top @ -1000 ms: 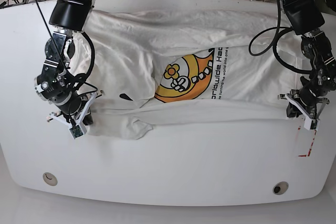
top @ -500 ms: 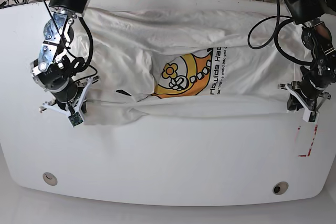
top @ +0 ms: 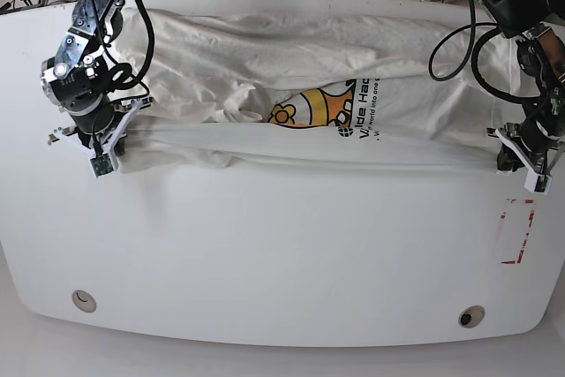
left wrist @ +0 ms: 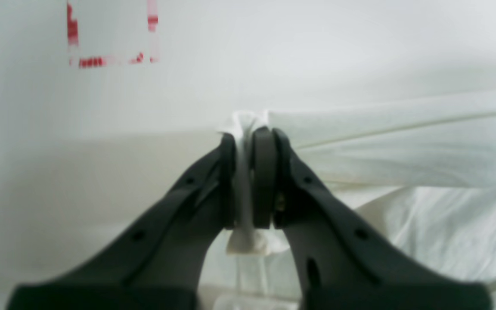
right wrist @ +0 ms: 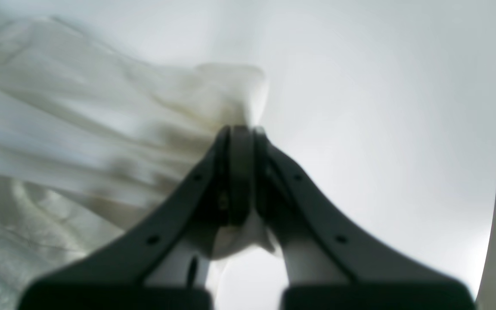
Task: Fold the T-shirt properly
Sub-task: 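Lift the hem with both grippers and fold it over toward the collar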
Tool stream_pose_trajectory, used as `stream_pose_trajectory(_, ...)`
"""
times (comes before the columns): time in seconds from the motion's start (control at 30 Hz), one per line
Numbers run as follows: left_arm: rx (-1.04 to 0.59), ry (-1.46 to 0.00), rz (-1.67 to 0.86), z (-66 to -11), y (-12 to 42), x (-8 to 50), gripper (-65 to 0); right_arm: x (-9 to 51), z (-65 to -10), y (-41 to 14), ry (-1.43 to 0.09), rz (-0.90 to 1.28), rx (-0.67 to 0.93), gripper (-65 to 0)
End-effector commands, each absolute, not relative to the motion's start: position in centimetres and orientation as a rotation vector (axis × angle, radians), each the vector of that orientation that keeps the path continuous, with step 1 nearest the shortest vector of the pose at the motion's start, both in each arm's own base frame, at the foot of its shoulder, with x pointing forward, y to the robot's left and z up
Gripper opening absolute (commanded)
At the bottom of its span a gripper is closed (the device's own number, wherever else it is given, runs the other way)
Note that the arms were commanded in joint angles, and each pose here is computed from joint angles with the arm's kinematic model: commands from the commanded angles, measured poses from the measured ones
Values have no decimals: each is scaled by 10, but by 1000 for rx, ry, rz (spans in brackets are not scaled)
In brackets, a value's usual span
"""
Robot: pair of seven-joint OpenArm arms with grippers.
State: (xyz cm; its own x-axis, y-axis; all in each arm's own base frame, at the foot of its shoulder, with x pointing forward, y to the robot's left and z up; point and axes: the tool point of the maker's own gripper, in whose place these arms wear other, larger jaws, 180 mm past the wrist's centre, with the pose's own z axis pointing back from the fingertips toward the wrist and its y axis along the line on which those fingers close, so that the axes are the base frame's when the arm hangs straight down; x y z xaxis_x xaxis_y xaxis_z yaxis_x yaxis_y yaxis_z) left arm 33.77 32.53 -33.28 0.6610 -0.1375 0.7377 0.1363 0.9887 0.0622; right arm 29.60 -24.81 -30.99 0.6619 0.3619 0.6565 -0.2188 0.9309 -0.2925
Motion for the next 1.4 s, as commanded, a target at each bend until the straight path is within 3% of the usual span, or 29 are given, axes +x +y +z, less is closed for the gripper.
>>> stream_pose_trajectory(0.0,43,-877,-154,-312,338,345,-608,291,-304,-257,-776,312,-234,-650)
stream_pose_trajectory(0.87,181,-641,-262,-333,349,267,-603,208,-361,-265,-541,233,-200,-644)
stream_pose_trajectory(1.37,182,-542,-286,-354,348,230,-603,179,-381,-256,-467,226,-163,-642)
